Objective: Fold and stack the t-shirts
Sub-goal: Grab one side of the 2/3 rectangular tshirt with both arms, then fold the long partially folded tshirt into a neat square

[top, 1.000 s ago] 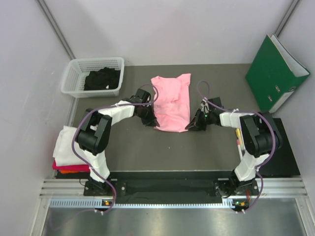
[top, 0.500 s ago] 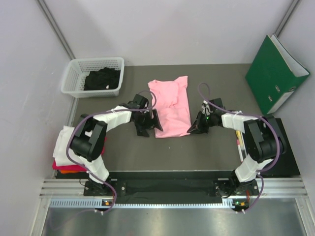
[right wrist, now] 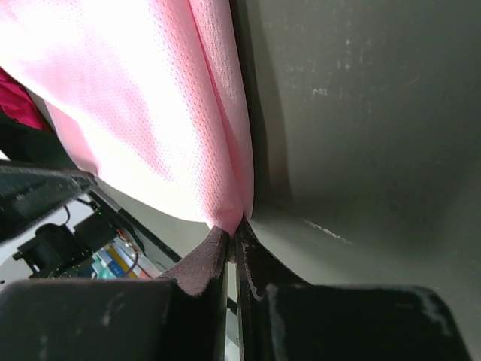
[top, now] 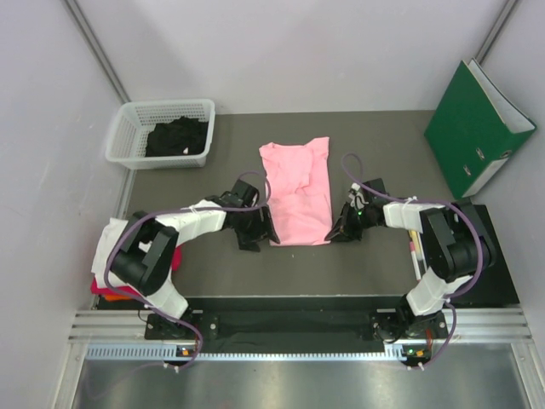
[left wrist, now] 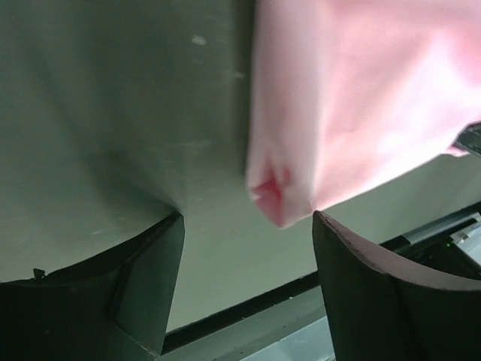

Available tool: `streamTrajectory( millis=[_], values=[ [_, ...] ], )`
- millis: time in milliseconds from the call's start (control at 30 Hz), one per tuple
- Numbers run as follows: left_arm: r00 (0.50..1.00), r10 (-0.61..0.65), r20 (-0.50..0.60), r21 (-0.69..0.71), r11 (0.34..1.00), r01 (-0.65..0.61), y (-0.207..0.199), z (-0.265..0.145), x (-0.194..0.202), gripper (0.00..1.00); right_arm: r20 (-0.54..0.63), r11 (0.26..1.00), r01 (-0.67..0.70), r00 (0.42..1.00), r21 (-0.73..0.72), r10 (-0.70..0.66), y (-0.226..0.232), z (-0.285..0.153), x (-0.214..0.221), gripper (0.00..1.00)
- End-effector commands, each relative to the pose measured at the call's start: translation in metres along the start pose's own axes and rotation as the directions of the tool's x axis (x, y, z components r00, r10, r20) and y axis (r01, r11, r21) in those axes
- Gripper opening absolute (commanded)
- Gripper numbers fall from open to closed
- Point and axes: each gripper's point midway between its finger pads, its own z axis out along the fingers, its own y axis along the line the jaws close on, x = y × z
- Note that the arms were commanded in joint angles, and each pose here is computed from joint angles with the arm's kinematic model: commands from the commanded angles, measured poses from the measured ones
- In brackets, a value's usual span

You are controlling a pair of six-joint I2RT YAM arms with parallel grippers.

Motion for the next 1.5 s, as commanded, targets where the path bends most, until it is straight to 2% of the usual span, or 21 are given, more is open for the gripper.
streamTrajectory(
  millis=[0,100,133,233,267,633,900,1100,1300,1467],
  values=[
    [1.000,0.020,0.014,0.048,0.999,-0.021,-0.021,0.018,0.010,0.73,-0.001,0.998,0.039,0.999,-0.038,-0.040,0.007,-0.001,0.002,0.04],
    [0.999,0.027,0.018,0.035,0.999,-0.028,-0.024,0.027,0.010,0.61,-0.005,0.998,0.042,0.999,-0.041,-0.042,0.007,-0.001,0.003,0.04],
    [0.999,0.031,0.017,0.037,0.999,-0.031,-0.026,0.028,0.009,0.45,-0.006,0.998,0.042,0.999,-0.042,-0.042,0.008,-0.002,0.004,0.04],
    [1.000,0.026,0.000,0.022,0.999,-0.026,-0.026,0.031,0.011,0.16,-0.016,0.998,0.050,0.999,-0.046,-0.051,0.010,-0.005,0.007,0.04],
    [1.000,0.024,0.000,0.014,1.000,-0.024,-0.025,0.029,0.011,0.01,-0.020,0.997,0.057,0.998,-0.049,-0.058,0.011,-0.007,0.008,0.04],
    [0.996,0.046,0.070,-0.024,0.999,-0.045,-0.024,-0.022,0.015,0.00,-0.058,0.993,0.104,0.993,-0.055,-0.107,0.008,-0.020,0.030,0.04],
    [0.979,0.102,0.174,-0.032,0.995,-0.098,-0.039,-0.062,-0.004,0.00,-0.058,0.989,0.128,0.990,-0.075,-0.132,0.016,-0.030,0.035,0.04],
    [0.959,0.143,0.243,-0.046,0.990,-0.136,-0.059,-0.071,-0.031,0.00,0.046,0.969,0.216,0.976,-0.116,-0.212,0.054,-0.052,0.006,0.04],
    [0.934,0.176,0.310,-0.045,0.984,-0.170,-0.086,-0.076,-0.067,0.00,0.206,0.936,0.331,0.930,-0.119,-0.303,0.106,-0.080,-0.049,0.05],
    [0.912,0.202,0.356,-0.035,0.978,-0.204,-0.108,-0.081,-0.100,0.00,0.240,0.931,0.346,0.919,-0.116,-0.312,0.119,-0.077,-0.084,0.05]
  ],
)
